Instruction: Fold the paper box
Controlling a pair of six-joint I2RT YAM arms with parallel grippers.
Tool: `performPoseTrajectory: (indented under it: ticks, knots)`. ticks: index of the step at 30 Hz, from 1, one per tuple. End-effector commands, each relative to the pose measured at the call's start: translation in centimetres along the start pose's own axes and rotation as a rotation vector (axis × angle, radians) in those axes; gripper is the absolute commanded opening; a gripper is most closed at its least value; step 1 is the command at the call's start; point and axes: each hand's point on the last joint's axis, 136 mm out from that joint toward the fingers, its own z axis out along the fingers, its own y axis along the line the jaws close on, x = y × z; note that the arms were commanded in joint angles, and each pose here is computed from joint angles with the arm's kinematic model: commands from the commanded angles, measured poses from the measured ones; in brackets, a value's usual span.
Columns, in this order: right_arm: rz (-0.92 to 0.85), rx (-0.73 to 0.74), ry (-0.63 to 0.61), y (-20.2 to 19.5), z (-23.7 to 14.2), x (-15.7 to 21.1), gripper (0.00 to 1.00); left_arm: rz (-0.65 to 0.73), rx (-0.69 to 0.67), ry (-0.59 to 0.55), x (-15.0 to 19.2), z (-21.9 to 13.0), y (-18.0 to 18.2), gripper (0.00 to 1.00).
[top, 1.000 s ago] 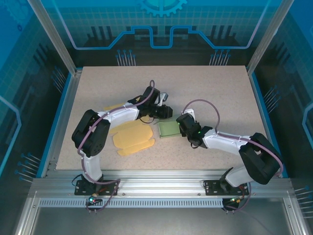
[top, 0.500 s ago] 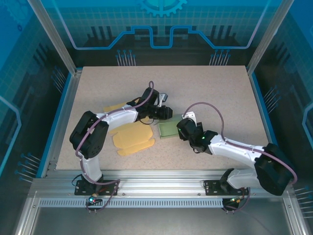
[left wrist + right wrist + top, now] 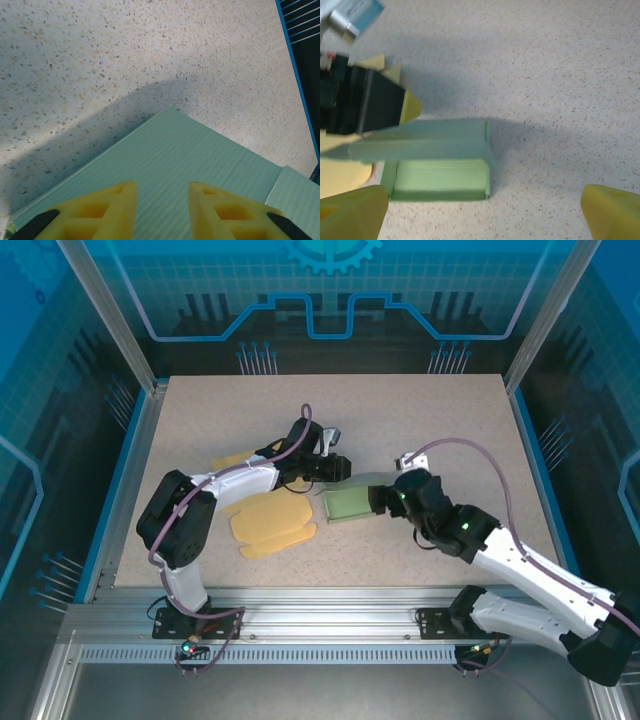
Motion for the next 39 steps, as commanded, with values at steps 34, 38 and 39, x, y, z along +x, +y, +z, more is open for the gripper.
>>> performPoseTrajectory:
  ticks: [34, 38, 39]
  knots:
    - [0.116, 0.047, 0.549, -2.5, 12.9, 9.7, 0.8, 0.046, -0.312, -0.044, 4.1, -2.4, 6.2, 0.34]
    - [0.128, 0.057, 0.582, -2.7, 13.3, 11.4, 0.78, 0.039, -0.316, -0.04, 4.5, -2.3, 6.5, 0.34]
    - [0.132, 0.058, 0.592, -2.7, 13.5, 11.8, 0.77, 0.038, -0.316, -0.038, 4.6, -2.3, 6.5, 0.34]
